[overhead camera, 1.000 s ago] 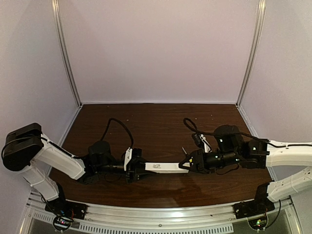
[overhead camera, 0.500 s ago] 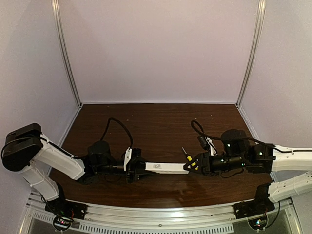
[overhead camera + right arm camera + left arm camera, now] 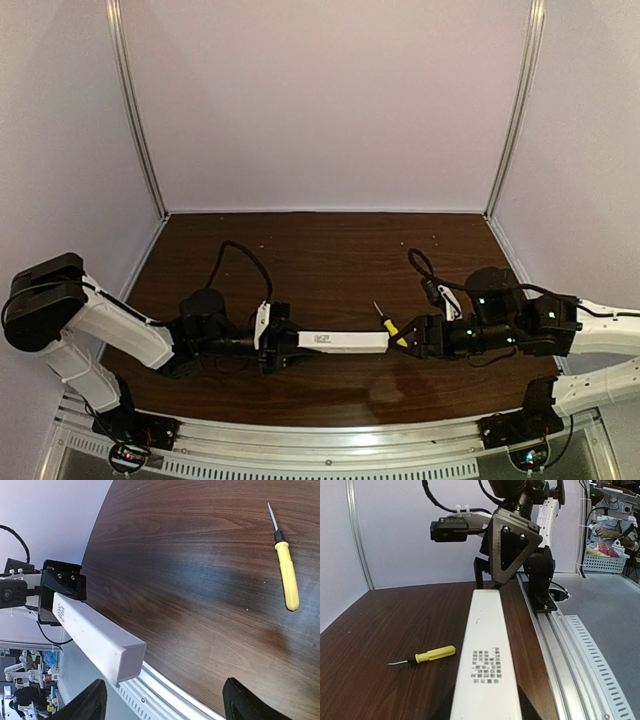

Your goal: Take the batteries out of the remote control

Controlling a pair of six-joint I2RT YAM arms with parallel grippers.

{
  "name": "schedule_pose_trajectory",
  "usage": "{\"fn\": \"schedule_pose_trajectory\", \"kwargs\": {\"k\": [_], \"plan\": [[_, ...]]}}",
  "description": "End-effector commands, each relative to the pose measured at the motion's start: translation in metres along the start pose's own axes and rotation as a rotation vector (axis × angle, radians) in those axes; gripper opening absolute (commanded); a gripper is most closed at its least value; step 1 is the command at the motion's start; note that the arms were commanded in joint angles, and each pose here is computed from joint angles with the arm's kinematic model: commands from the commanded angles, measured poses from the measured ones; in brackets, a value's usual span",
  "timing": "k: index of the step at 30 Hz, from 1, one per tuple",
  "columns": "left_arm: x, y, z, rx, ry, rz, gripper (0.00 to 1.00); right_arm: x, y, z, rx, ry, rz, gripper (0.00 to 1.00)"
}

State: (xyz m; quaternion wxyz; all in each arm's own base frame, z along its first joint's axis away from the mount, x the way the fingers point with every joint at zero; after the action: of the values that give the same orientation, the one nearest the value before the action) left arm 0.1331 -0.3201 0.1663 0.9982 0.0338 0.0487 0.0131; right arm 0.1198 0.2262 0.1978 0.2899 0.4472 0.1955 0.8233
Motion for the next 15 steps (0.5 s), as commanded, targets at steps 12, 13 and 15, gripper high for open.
{"fn": "schedule_pose_trajectory", "kwargs": {"k": [12,13,15], "plan": [[0.032,-0.021,0.007,-0.024,-0.033,0.062,0.00,0.008,0.035,0.039,-0.174,0.150,-0.126,0.88],[0.033,-0.020,0.008,-0.025,-0.033,0.064,0.00,0.009,0.037,0.041,-0.183,0.149,-0.130,0.88],[0.034,-0.018,0.008,-0.027,-0.034,0.071,0.00,0.008,0.040,0.044,-0.201,0.148,-0.145,0.88]]}}
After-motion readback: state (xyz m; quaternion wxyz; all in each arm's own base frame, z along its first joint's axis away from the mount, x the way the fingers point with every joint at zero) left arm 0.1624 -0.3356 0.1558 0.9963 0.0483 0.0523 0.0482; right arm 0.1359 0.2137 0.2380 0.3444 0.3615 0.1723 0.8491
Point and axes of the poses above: each gripper's point midway between its finger pads, its own y axis back along the fingers, its own x axis along the line the jaws close on, z = x × y, the point moved 6 cm from there along y, back along the fingers, and after that the axes turned 9 degrees about y, right-handed, at the moved point
